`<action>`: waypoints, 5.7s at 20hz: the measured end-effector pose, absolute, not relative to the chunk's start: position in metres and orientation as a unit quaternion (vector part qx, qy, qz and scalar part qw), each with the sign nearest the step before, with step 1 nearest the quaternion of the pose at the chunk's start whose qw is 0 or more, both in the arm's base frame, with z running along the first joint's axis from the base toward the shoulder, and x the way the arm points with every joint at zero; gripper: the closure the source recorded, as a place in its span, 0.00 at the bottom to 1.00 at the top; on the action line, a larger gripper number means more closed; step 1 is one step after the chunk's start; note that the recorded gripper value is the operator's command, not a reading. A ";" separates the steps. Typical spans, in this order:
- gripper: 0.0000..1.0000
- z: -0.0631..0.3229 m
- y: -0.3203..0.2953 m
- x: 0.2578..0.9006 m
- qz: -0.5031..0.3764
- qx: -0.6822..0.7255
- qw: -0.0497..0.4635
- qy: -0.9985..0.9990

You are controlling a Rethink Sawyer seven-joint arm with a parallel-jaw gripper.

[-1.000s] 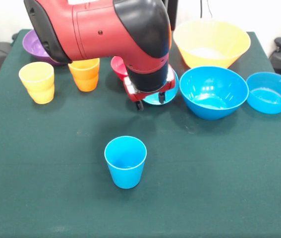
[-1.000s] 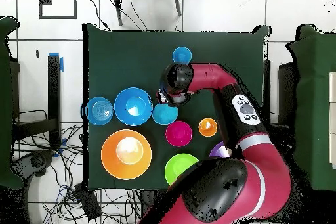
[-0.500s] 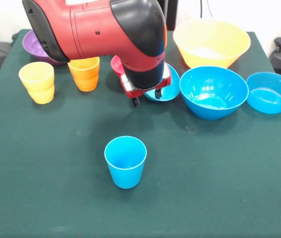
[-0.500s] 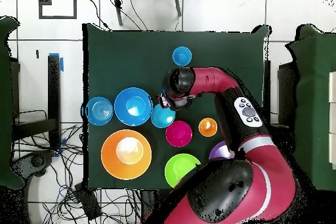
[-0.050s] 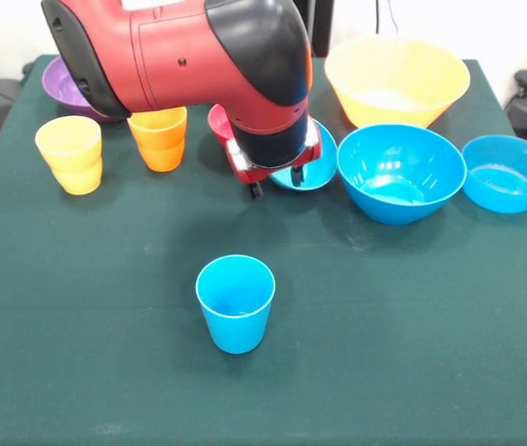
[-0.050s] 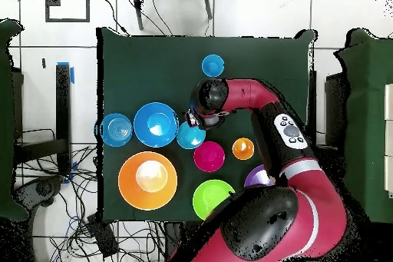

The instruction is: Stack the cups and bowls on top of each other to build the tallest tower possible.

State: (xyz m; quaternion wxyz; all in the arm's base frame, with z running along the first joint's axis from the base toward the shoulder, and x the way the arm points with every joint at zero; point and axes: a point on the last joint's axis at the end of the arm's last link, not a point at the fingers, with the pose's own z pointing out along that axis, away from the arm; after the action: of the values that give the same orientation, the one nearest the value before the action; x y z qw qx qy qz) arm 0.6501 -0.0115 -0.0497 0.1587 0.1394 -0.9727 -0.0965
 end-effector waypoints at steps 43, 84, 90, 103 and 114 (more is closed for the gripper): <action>0.00 -0.046 -0.006 0.622 -0.060 0.201 0.165 -0.964; 0.00 -0.065 -0.006 0.604 -0.076 0.203 0.181 -0.959; 0.00 -0.065 -0.008 0.605 -0.080 0.200 0.179 -0.960; 0.00 -0.064 -0.012 0.607 -0.098 0.188 0.175 -0.961; 0.00 -0.064 -0.018 0.609 -0.117 0.178 0.175 -0.961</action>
State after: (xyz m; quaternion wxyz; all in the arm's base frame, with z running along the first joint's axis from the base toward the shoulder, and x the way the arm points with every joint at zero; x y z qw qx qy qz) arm 0.6092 -0.0175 -0.0643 0.1753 0.1779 -0.9612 -0.1174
